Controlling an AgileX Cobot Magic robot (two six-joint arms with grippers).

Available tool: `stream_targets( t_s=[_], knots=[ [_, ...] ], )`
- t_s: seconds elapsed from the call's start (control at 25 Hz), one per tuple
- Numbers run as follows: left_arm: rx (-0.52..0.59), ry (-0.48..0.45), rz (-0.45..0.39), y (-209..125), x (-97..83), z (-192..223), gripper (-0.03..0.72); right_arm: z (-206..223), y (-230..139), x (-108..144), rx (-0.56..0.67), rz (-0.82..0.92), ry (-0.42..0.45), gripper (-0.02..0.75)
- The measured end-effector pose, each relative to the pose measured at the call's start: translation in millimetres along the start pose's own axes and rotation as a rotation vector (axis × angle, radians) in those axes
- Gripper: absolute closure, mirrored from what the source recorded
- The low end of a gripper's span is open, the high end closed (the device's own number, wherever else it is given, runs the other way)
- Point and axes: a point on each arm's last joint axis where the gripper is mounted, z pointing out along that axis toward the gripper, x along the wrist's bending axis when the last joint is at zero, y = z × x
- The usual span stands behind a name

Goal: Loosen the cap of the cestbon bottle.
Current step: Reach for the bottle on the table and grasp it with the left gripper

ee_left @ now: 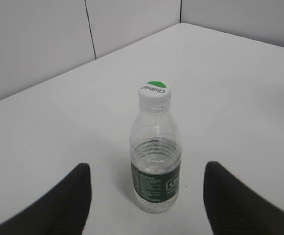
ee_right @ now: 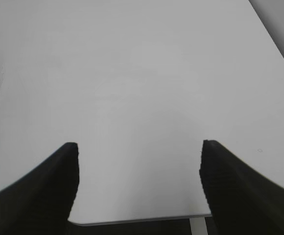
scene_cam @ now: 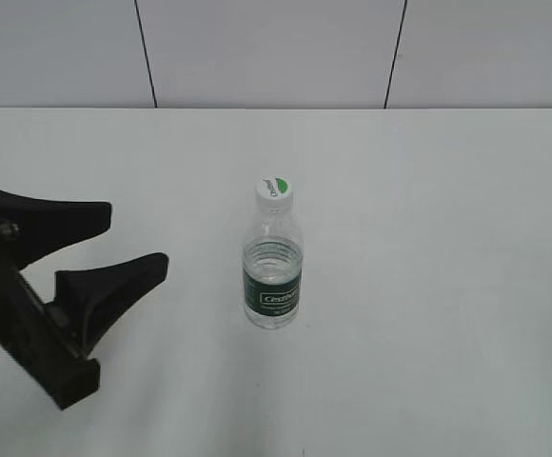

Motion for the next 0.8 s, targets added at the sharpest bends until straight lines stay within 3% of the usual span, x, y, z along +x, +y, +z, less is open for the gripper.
stream_targets(
  t_s=[0.2, 0.8],
  knots=[
    [0.037, 0.048, -0.033, -18, 8.1, 27, 0.252, 0, 0, 0, 0.0, 0.0, 0.0, 0.147],
    [0.061, 0.027, -0.01, -60, 5.0, 68, 0.252, 0, 0, 0, 0.001, 0.0, 0.001, 0.147]
  ],
)
